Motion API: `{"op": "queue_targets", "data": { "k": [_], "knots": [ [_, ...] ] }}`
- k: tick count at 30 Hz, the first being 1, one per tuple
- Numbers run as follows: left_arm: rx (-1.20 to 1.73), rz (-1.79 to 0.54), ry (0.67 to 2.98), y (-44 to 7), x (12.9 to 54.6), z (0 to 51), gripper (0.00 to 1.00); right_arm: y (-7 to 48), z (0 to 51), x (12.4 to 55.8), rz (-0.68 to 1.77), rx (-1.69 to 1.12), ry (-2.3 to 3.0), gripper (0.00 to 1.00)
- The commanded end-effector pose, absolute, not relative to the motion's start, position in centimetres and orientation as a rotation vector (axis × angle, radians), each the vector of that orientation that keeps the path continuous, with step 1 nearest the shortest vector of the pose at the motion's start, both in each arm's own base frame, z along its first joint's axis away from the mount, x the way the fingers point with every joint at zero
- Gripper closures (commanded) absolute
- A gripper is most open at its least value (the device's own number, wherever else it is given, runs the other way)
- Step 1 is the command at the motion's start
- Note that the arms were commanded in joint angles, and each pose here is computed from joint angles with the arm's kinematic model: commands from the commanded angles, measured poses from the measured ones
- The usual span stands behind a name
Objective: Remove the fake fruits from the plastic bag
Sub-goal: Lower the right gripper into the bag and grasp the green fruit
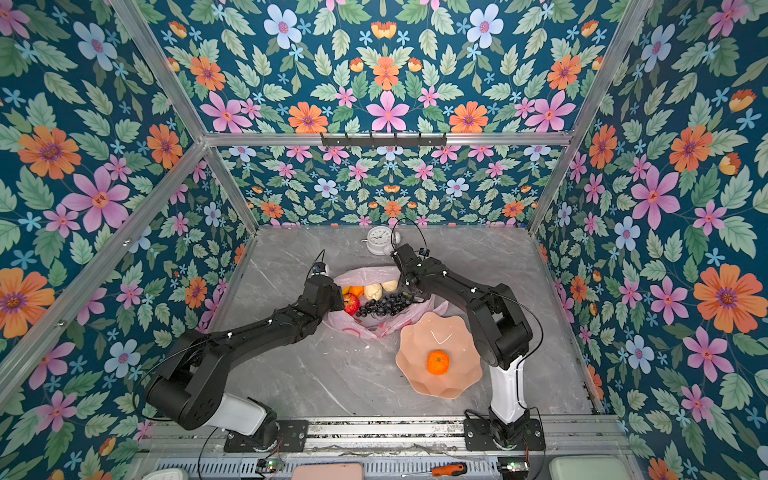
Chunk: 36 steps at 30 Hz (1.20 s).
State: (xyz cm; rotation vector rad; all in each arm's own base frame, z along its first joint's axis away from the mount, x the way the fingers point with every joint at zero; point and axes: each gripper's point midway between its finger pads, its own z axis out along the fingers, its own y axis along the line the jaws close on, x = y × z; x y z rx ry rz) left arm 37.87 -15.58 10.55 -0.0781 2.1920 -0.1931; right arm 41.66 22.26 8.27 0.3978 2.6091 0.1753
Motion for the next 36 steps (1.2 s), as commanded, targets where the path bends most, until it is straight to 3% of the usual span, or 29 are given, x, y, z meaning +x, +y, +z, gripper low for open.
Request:
{"op": "queue_targets", "data": {
  "k": [1,9,31,36],
  "knots": [
    [-0.076,-0.204,2.178,-15.8,38.1,10.9,0.97,22.9,9.1,42.8,0.300,0.507,2.550,0.33],
    [-0.076,-0.210,2.173,-15.8,38.0,11.2,0.96,22.5,8.4,44.0,0.382,0.629,2.516,0.33],
    [-0.078,-0.210,2.170,-15.7,38.0,11.3,0.96,24.2,5.5,45.3,0.377,0.572,2.595,0.26],
    [-0.078,-0.211,2.168,-15.7,37.9,11.3,0.95,24.0,5.6,45.3,0.363,0.557,2.587,0.31]
  ]
}}
